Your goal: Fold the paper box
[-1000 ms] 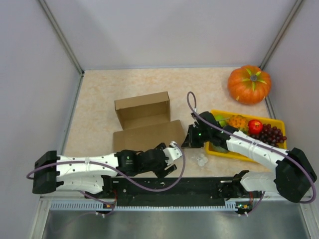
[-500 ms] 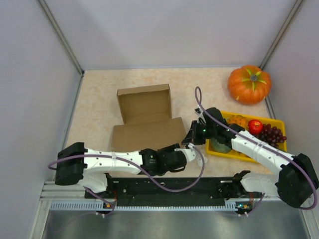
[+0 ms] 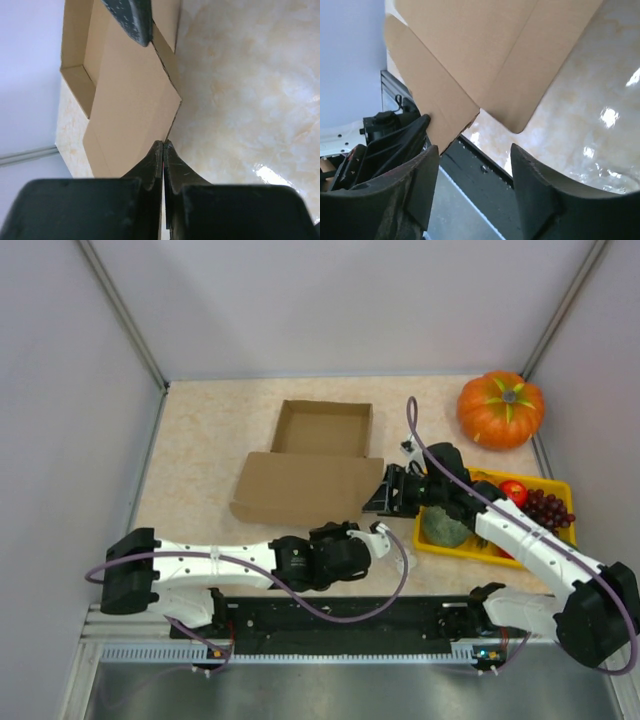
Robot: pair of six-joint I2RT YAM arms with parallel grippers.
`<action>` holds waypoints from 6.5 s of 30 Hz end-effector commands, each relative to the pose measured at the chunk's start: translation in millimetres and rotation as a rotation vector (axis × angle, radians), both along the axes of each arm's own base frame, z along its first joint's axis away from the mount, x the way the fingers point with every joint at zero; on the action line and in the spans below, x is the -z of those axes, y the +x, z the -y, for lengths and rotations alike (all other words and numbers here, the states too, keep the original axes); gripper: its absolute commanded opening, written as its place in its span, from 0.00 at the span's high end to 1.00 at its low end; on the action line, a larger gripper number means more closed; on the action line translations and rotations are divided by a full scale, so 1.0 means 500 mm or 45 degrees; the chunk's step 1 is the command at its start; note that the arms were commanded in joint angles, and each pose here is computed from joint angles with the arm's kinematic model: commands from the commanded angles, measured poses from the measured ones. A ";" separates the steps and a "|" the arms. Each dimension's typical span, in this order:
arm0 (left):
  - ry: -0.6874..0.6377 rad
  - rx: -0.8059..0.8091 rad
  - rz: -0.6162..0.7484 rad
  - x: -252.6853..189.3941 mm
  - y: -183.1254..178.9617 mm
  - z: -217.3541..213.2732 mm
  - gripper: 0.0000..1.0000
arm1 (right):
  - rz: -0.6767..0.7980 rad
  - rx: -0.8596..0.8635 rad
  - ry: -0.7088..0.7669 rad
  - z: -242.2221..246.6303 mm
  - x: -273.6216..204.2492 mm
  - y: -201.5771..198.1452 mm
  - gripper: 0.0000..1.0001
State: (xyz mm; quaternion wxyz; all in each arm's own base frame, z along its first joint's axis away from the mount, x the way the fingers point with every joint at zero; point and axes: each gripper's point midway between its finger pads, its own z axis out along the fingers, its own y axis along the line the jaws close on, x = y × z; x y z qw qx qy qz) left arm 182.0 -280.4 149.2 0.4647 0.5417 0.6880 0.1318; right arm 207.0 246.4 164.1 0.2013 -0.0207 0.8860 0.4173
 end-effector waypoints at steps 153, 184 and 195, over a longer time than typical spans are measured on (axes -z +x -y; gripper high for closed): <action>-2.090 -1.127 -0.845 -0.049 0.574 -0.545 0.16 | 0.296 0.150 0.025 -0.021 -0.061 0.545 0.05; -2.091 -0.862 -0.718 -0.197 0.375 -0.475 0.21 | 0.231 0.162 0.505 -0.148 -0.022 0.737 1.00; -1.781 -1.076 -0.295 -0.195 0.306 -0.561 0.16 | 0.698 -0.192 0.430 -0.109 -0.264 0.510 1.00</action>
